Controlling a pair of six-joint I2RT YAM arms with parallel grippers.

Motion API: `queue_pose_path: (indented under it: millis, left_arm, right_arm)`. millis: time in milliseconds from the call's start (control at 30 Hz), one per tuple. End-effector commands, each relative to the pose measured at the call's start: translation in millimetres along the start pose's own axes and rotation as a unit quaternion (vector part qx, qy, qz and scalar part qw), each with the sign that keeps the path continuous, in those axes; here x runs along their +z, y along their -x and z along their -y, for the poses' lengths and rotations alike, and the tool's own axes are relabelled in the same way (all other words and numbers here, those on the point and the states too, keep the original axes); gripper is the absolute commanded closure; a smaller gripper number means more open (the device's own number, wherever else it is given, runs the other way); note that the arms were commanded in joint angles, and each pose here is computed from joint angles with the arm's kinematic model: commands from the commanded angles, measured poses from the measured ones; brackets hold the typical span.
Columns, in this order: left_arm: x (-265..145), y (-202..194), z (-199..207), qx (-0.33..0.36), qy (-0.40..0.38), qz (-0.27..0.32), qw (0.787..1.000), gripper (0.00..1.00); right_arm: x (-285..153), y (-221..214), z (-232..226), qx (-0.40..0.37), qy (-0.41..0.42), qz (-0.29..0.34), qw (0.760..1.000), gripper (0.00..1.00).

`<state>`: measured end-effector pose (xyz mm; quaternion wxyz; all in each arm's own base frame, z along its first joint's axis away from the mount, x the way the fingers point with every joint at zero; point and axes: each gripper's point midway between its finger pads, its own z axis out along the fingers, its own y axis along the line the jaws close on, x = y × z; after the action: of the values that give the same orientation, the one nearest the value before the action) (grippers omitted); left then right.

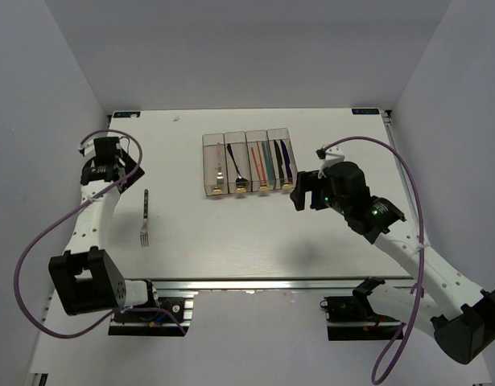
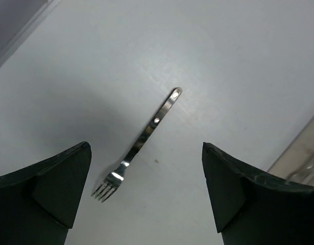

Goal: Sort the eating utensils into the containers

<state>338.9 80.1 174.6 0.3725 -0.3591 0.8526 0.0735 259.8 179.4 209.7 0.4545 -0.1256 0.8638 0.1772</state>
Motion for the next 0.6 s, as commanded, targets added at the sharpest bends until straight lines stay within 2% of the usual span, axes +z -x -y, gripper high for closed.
queue_pose_path:
  millis: [0,67,200,367,433,567]
  left_arm:
    - [25.0,-51.6,-22.2,0.031,0.025,-0.088,0.995,0.02]
    - [36.3,-72.1,-17.9,0.037,-0.004,-0.128,0.991,0.02]
    - [44.3,-95.2,2.9,0.048,-0.07,-0.17,0.982,0.06]
    - [50.5,-119.0,-14.4,0.056,-0.036,-0.203,0.977,0.22]
    - [55.2,-130.8,-26.3,0.062,-0.009,-0.218,0.974,0.33]
    - [63.1,-145.2,-35.6,0.063,0.014,-0.234,0.97,0.48]
  right_arm:
    - [-6.5,12.4,-13.7,-0.004,0.042,0.025,0.999,0.11]
    - [-8.2,12.2,-19.9,-0.006,0.06,0.026,0.998,0.11]
    - [-8.9,10.6,-22.5,-0.009,0.071,0.029,0.997,0.11]
    - [-11.0,9.7,-31.2,-0.014,0.096,0.024,0.995,0.11]
    - [-12.8,11.9,-31.5,-0.013,0.097,0.029,0.995,0.11]
    - [-13.9,14.4,-32.5,-0.015,0.099,0.032,0.994,0.11]
